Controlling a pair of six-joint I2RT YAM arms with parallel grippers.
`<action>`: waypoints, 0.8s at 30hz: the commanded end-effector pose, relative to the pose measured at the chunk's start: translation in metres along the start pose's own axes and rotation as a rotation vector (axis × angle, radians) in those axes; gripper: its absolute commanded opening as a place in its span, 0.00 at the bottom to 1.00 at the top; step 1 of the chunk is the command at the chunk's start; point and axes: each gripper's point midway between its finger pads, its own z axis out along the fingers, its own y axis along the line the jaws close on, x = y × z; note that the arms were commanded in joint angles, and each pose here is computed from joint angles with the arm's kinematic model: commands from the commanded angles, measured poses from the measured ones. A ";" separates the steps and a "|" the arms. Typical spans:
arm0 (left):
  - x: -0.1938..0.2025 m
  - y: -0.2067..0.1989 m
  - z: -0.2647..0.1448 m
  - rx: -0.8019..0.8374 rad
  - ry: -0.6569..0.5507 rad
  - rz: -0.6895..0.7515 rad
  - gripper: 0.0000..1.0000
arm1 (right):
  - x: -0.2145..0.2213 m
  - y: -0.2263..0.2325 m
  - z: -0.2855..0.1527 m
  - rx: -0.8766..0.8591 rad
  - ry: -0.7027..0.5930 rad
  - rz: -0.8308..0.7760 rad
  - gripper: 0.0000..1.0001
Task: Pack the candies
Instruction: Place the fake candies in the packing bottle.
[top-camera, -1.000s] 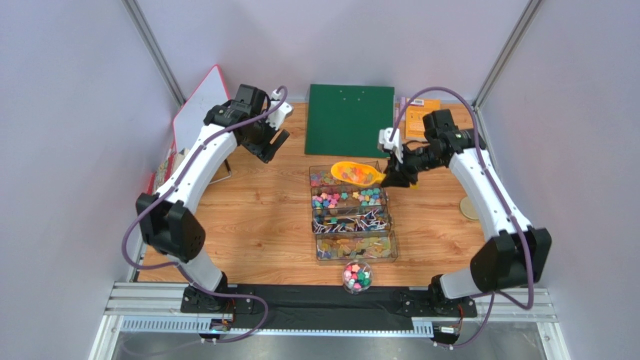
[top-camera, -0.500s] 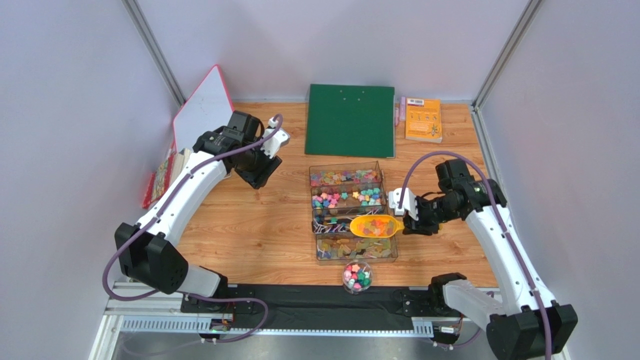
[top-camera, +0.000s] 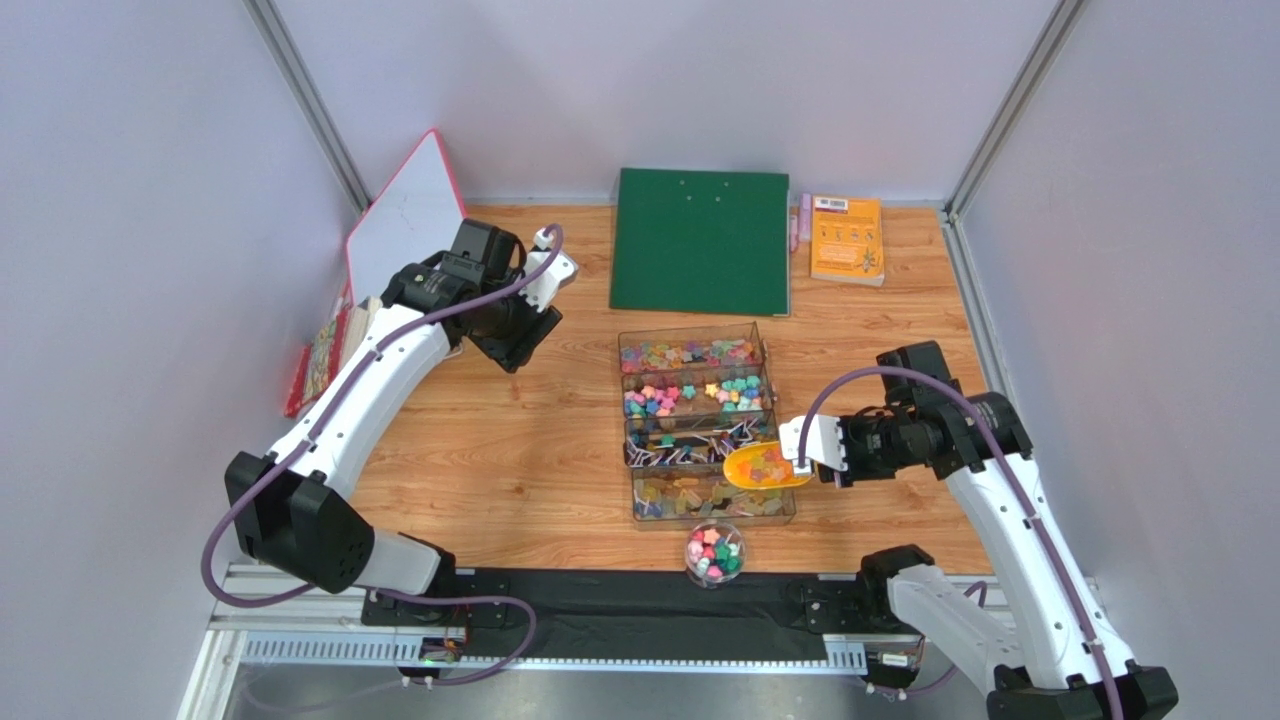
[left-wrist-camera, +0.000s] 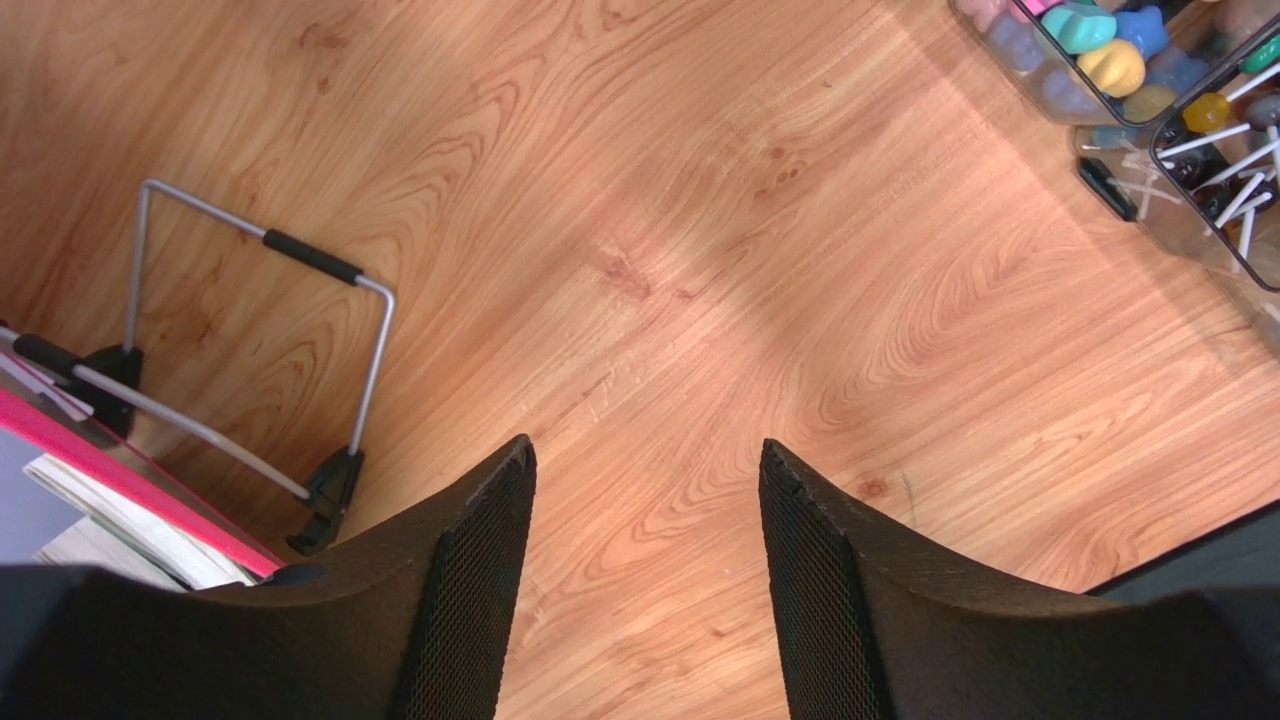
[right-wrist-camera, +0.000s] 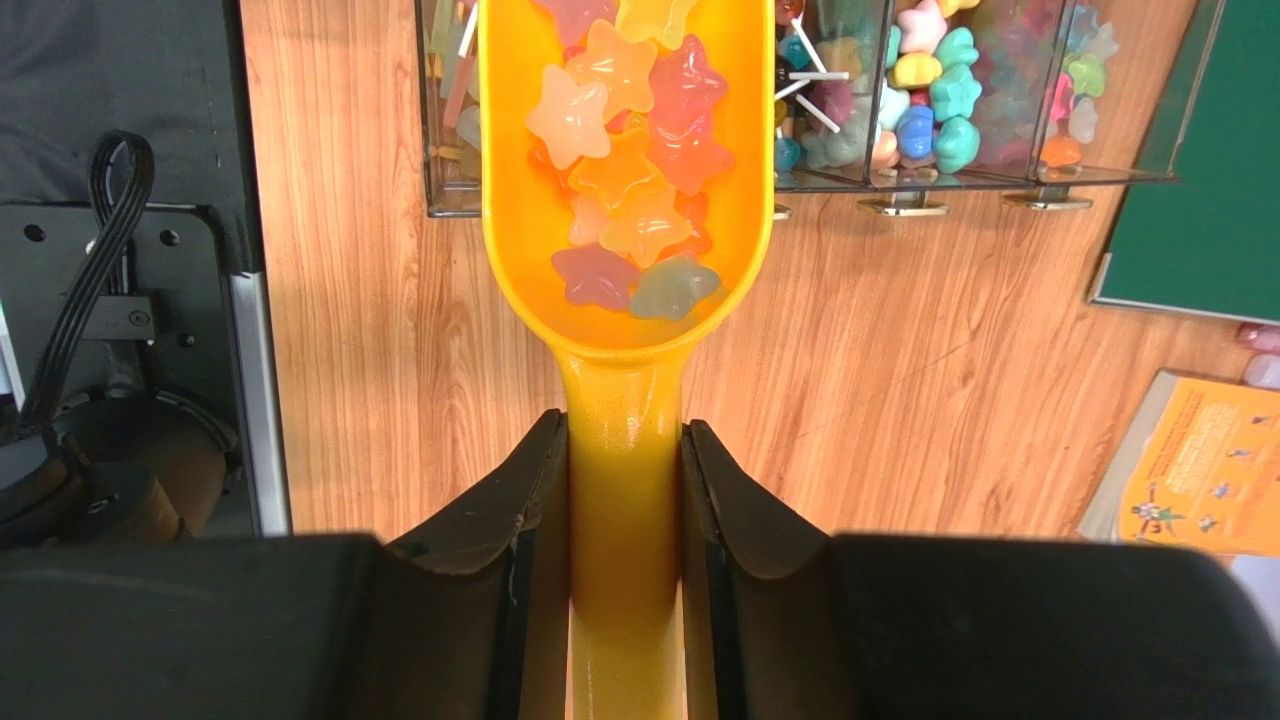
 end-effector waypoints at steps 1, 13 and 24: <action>-0.020 0.012 -0.015 -0.056 -0.075 0.027 0.64 | 0.006 0.076 -0.014 -0.274 0.060 0.056 0.00; -0.016 0.018 -0.012 -0.089 -0.060 0.032 0.64 | 0.007 0.089 -0.003 -0.407 0.122 -0.130 0.00; -0.017 0.021 -0.012 -0.096 -0.068 0.024 0.65 | 0.016 0.073 -0.001 -0.393 0.258 -0.282 0.00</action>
